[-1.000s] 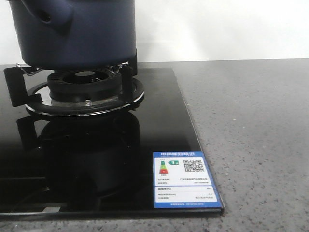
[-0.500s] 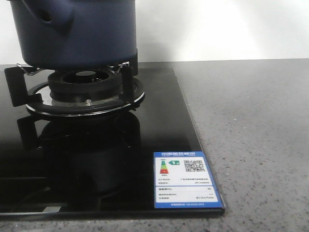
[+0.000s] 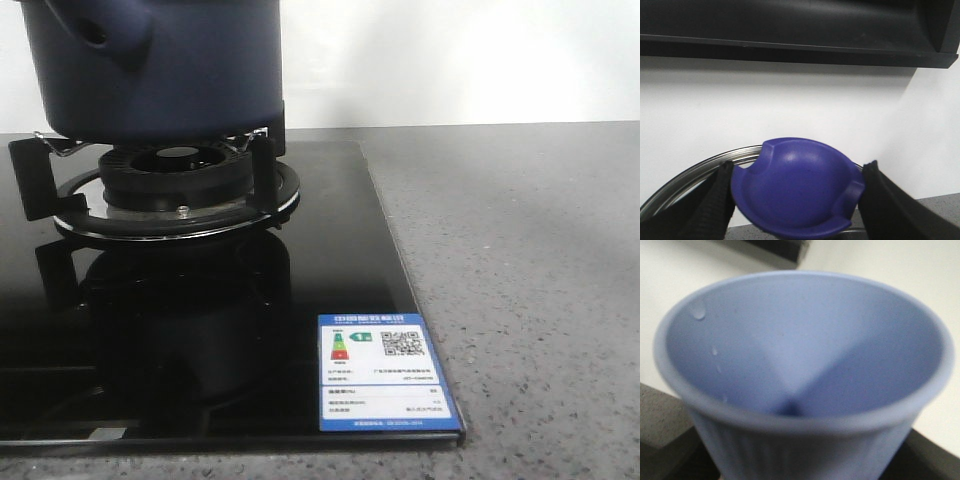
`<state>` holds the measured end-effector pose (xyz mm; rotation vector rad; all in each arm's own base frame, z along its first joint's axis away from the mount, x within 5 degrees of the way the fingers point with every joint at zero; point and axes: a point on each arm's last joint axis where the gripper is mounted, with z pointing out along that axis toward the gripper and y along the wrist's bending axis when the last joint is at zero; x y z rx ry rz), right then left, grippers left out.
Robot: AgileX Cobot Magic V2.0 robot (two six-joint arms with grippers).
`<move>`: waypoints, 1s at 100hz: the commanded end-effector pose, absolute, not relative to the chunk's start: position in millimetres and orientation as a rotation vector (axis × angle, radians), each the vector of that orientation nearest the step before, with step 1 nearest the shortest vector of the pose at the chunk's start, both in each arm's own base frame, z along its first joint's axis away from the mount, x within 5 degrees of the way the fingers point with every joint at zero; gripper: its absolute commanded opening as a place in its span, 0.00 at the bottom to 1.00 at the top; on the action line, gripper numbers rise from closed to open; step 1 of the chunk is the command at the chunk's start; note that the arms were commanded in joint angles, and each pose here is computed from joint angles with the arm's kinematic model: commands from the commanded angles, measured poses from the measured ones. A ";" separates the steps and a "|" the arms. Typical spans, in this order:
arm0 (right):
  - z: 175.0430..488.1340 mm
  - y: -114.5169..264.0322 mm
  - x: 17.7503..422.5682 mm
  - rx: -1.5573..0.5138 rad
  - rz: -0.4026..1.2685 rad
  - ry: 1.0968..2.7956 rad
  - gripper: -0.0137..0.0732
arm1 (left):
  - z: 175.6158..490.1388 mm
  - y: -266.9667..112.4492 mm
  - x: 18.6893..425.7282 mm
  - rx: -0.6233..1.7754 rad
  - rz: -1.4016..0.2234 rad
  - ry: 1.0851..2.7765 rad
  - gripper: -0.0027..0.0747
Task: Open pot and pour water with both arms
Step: 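Carry the empty cup back beside the stove with the right gripper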
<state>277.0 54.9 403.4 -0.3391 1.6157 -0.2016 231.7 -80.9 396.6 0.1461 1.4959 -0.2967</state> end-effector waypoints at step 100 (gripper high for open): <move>318.2 -23.8 271.4 -0.445 0.251 1.615 0.55 | 421.1 -74.6 226.1 0.104 -0.273 1.361 0.52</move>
